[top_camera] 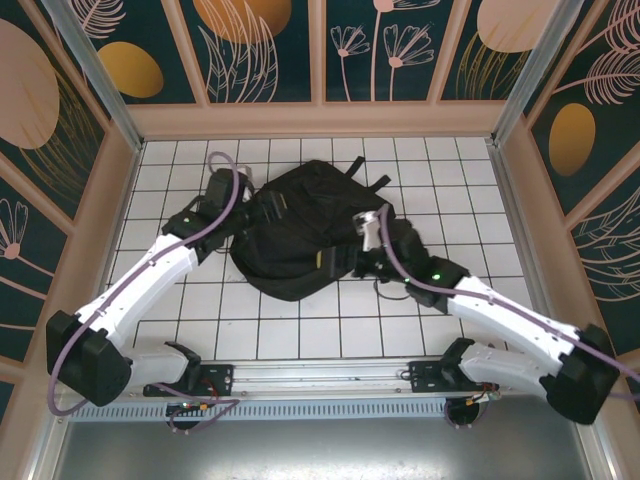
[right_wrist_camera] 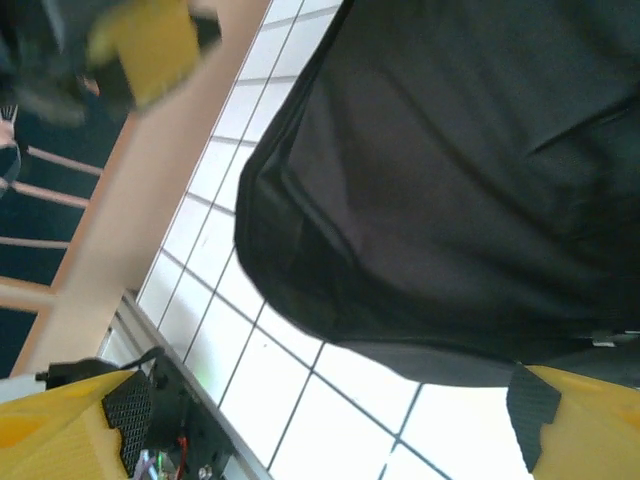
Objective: Pack books, pencil case, and school supplies into a backpack
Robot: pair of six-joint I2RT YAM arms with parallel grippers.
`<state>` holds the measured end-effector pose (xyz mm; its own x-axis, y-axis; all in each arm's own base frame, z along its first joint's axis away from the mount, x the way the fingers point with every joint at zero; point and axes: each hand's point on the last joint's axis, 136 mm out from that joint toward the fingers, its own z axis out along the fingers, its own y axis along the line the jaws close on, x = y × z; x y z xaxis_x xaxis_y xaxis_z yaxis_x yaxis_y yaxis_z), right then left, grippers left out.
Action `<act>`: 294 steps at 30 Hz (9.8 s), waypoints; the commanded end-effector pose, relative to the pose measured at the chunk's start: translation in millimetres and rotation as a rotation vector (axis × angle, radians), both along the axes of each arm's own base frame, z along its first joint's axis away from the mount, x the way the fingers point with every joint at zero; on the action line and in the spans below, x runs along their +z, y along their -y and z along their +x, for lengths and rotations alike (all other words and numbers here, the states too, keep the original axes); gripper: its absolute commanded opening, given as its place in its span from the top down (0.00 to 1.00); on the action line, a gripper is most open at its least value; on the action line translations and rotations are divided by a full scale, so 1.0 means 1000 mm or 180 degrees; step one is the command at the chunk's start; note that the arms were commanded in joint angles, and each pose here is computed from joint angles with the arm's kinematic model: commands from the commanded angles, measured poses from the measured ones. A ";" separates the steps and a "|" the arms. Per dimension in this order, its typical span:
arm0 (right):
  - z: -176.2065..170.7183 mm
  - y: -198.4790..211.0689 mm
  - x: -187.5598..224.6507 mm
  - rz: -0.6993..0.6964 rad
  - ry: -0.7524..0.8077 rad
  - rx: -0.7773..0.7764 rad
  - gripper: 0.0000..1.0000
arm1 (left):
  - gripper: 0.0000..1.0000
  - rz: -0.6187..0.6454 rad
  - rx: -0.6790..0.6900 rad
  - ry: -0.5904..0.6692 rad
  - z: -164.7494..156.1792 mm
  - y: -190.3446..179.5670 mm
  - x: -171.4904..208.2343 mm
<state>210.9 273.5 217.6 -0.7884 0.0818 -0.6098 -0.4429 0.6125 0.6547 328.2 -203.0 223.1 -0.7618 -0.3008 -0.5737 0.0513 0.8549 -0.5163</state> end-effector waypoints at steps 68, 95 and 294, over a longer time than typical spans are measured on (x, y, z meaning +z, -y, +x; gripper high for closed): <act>0.072 0.125 -0.062 -0.0488 -0.0500 -0.1985 0.14 | 1.00 0.1256 0.0380 -0.1141 -0.012 0.120 -0.113; 0.069 0.016 -0.108 0.0532 -0.1815 -0.1932 0.50 | 1.00 0.0364 0.0508 -0.0973 -0.040 0.102 -0.074; 0.085 -0.009 -0.084 0.0247 -0.1210 -0.1285 0.44 | 1.00 0.0265 0.0330 -0.0645 -0.029 0.053 -0.073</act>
